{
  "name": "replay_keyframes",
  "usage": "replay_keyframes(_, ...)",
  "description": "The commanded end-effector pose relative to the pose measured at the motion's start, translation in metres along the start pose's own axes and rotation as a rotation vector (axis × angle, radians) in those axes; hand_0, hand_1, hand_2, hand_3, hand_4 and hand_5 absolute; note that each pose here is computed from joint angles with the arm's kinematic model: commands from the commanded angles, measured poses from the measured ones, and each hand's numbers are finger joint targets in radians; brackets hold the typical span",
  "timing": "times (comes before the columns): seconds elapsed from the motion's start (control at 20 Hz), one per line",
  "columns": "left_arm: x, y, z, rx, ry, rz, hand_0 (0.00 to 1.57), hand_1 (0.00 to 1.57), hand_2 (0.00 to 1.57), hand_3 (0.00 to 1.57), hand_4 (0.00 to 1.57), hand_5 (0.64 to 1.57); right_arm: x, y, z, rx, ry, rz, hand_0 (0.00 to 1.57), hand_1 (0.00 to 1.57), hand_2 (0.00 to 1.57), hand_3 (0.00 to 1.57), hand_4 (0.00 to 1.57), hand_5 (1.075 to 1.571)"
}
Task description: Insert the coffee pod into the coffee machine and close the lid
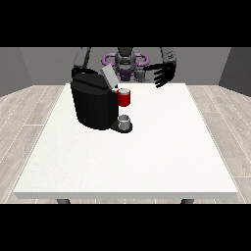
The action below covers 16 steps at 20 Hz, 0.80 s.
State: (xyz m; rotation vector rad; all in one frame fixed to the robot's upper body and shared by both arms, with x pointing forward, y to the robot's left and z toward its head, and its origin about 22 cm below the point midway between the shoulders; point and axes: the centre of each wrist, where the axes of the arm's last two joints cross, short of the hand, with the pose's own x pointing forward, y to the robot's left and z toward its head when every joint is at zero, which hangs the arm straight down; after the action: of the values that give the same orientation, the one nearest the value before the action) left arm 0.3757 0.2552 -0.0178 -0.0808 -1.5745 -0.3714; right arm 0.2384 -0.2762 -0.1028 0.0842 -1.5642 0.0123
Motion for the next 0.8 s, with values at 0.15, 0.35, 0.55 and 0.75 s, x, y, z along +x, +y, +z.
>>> replay_keyframes(0.15,-0.095,-0.014,0.099,0.041,0.214,0.156,0.0,0.0,0.0,0.0,0.3,1.571,0.008,0.064,0.016,0.101,0.042,0.055,0.0,0.0,0.0,0.0,0.14,1.571)
replay_keyframes(0.35,-0.121,-0.016,0.142,0.09,0.317,0.221,0.0,0.0,0.0,0.0,0.23,1.571,0.041,0.086,0.007,0.17,-0.005,0.04,0.0,0.0,0.0,0.0,0.27,1.571)
replay_keyframes(0.55,-0.125,-0.027,0.154,0.048,0.278,0.228,0.0,0.0,0.0,0.0,0.35,1.571,0.073,0.1,-0.005,0.159,-0.103,0.096,0.0,0.0,0.0,0.0,0.17,1.571)
replay_keyframes(0.75,-0.103,-0.001,0.14,0.076,0.194,0.205,0.0,0.0,0.0,0.0,0.28,1.571,0.113,0.101,-0.007,0.141,-0.231,0.136,0.0,0.0,0.0,0.0,0.34,1.571)
